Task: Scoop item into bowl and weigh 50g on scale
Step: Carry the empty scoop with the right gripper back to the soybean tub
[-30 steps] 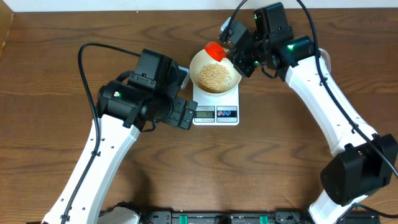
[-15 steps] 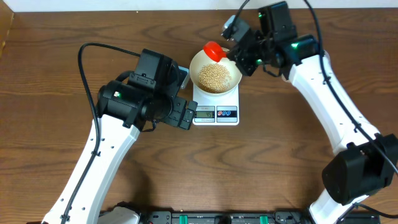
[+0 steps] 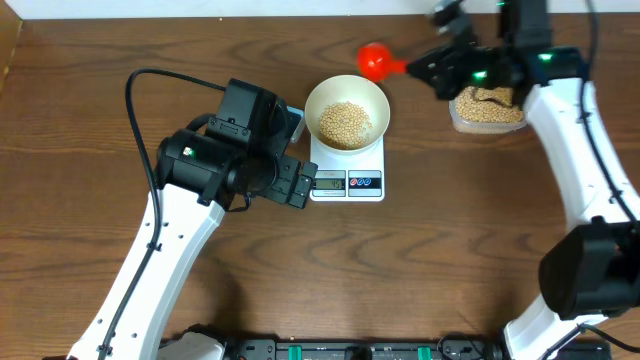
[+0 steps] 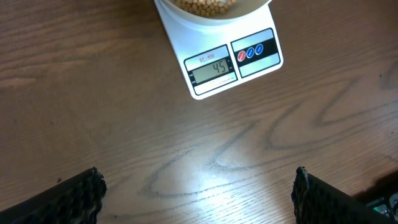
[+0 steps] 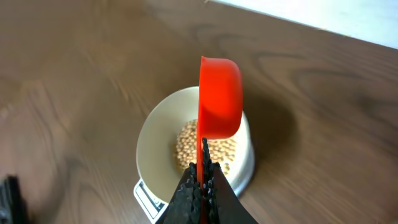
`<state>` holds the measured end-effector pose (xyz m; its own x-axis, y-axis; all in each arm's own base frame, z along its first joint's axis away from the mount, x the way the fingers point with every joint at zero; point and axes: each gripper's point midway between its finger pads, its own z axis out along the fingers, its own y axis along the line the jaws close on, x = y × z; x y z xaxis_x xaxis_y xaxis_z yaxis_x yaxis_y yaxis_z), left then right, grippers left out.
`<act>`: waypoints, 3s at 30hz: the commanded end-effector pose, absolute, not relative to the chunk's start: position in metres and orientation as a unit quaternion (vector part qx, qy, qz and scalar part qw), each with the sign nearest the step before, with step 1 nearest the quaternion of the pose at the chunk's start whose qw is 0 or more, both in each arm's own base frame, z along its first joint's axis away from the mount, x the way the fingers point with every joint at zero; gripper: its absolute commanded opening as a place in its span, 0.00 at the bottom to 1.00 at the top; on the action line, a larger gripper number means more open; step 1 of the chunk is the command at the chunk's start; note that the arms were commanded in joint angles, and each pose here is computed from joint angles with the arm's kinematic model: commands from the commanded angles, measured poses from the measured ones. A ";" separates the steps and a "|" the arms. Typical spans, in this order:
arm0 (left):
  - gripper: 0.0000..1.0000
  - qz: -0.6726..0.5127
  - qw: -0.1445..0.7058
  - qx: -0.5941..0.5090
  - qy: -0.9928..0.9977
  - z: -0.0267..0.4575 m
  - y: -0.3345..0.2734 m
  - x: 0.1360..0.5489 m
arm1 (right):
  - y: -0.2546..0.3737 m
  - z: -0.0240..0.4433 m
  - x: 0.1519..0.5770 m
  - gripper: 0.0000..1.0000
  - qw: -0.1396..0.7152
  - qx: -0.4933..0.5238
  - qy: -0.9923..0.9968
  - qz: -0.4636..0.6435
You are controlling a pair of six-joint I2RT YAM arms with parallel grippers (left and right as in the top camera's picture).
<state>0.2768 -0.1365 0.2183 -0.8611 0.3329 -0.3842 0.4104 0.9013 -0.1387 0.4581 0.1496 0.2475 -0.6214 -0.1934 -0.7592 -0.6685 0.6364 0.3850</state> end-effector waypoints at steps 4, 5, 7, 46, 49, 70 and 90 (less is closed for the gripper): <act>0.98 -0.102 0.178 0.200 0.958 0.217 -0.134 0.275 | 0.086 0.276 0.459 0.01 0.374 -0.182 0.836 0.357; 0.98 -0.102 0.178 0.200 0.958 0.217 -0.134 0.275 | 0.071 0.274 0.460 0.01 0.375 -0.166 0.841 0.353; 0.98 -0.102 0.178 0.200 0.958 0.217 -0.134 0.275 | 0.048 0.271 0.459 0.01 0.373 -0.139 0.850 0.346; 0.98 -0.102 0.178 0.200 0.958 0.217 -0.134 0.275 | -0.037 0.247 0.431 0.01 0.318 0.005 0.888 0.332; 0.98 -0.102 0.178 0.200 0.958 0.217 -0.134 0.275 | -0.041 0.252 0.440 0.01 0.330 0.029 0.882 0.336; 0.98 -0.102 0.178 0.200 0.958 0.217 -0.134 0.275 | -0.040 0.256 0.452 0.01 0.339 0.051 0.880 0.329; 0.98 -0.102 0.178 0.200 0.958 0.217 -0.134 0.275 | -0.043 0.224 0.437 0.01 0.296 0.016 0.925 0.239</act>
